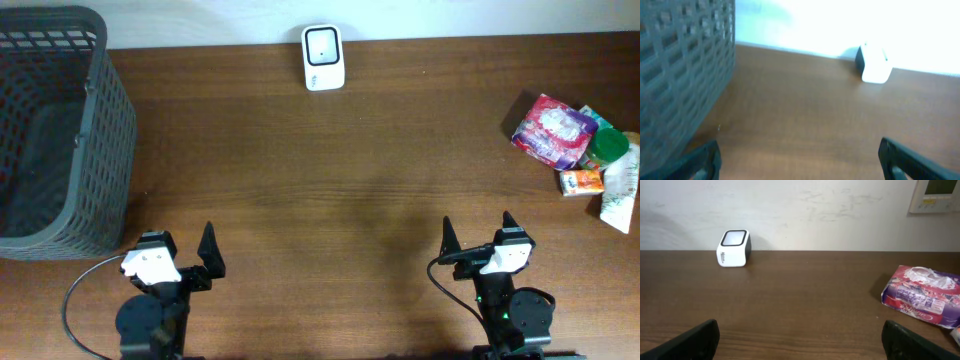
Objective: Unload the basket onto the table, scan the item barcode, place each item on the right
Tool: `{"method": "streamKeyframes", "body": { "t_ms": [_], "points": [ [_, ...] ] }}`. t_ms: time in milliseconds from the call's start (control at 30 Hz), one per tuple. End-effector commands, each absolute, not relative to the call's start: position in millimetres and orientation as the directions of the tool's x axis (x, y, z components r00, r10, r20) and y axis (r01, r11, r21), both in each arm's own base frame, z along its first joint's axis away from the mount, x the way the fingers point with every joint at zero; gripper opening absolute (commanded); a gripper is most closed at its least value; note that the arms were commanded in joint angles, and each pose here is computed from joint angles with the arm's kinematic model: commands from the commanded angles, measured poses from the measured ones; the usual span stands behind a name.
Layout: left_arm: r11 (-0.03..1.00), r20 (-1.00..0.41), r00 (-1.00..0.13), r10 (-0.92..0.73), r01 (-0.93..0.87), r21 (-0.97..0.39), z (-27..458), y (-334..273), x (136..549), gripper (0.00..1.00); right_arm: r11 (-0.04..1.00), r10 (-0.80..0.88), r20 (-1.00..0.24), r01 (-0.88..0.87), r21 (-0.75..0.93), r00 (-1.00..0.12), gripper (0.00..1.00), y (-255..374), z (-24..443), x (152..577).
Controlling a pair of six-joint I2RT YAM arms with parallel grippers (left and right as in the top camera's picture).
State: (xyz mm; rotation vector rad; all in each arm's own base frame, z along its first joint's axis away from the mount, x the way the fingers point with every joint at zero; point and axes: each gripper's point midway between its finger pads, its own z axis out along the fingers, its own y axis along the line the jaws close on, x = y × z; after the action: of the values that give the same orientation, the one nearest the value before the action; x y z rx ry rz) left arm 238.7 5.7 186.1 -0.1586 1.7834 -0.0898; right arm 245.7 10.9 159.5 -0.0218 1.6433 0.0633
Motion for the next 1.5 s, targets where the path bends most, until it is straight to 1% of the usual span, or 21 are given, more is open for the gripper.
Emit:
{"method": "streamKeyframes", "body": {
  "t_ms": [0,67,133,167,233,400,467,567,700,733,800,833,867,1000,1467],
  "points": [
    [0.99,-0.979,-0.148,-0.141,0.002,-0.143,180,-2,242,0.99,0.998,0.022,-0.997,-0.05,0.026,-0.077,0.99,11,156,246],
    [0.993,-0.988,-0.102,-0.117,0.019,-0.119,179,-4,244,0.99,0.998,0.021,-0.997,-0.05,0.025,-0.077,0.99,11,156,246],
    [0.995,-0.999,-0.044,0.003,0.099,-0.001,183,-15,244,0.99,0.998,0.022,-0.997,-0.05,0.026,-0.077,0.99,11,156,246],
    [0.994,-0.999,-0.023,0.025,0.105,0.023,183,-17,244,0.99,0.998,0.021,-0.997,-0.05,0.025,-0.077,0.99,11,156,246],
    [0.994,-1.0,0.003,0.028,0.104,0.028,181,-16,244,0.99,0.998,0.021,-0.997,-0.05,0.025,-0.077,0.99,11,156,246],
    [0.994,-0.999,0.026,0.037,0.102,0.04,181,-16,246,0.99,0.998,0.022,-0.997,-0.05,0.026,-0.077,0.99,11,156,246],
    [0.992,-0.997,0.019,0.079,0.102,0.081,178,-16,246,0.99,0.998,0.022,-0.997,-0.05,0.026,-0.077,0.99,11,156,246],
    [0.995,-0.994,-0.068,0.086,0.06,0.082,158,-8,246,0.99,0.998,0.021,-0.997,-0.05,0.025,-0.077,0.99,11,156,246],
    [0.996,-0.995,-0.069,0.076,0.048,0.073,158,-6,246,0.99,0.998,0.021,-0.997,-0.05,0.025,-0.077,0.99,11,156,246],
    [0.999,-0.997,-0.072,0.034,0.031,0.032,158,-3,246,0.99,0.998,0.022,-0.997,-0.05,0.026,-0.077,0.99,11,156,246],
    [0.994,-0.992,-0.075,-0.106,-0.04,-0.103,156,7,246,0.99,0.998,0.021,-0.997,-0.05,0.025,-0.077,0.99,11,156,246],
    [0.992,-0.99,-0.075,-0.117,-0.044,-0.114,156,8,246,0.99,0.998,0.021,-0.997,-0.05,0.025,-0.077,0.99,11,156,246],
    [0.993,-0.99,-0.076,-0.116,-0.044,-0.113,156,7,246,0.99,0.998,0.021,-0.997,-0.05,0.025,-0.077,0.99,11,156,246],
    [0.999,-0.996,-0.08,-0.027,-0.033,-0.024,156,7,246,0.99,0.998,0.021,-0.997,-0.05,0.025,-0.077,0.99,11,156,246],
    [1.0,-0.997,-0.083,-0.008,-0.025,-0.006,155,6,246,0.99,0.998,0.021,-0.997,-0.05,0.025,-0.077,0.99,11,156,246]
  ]
}}
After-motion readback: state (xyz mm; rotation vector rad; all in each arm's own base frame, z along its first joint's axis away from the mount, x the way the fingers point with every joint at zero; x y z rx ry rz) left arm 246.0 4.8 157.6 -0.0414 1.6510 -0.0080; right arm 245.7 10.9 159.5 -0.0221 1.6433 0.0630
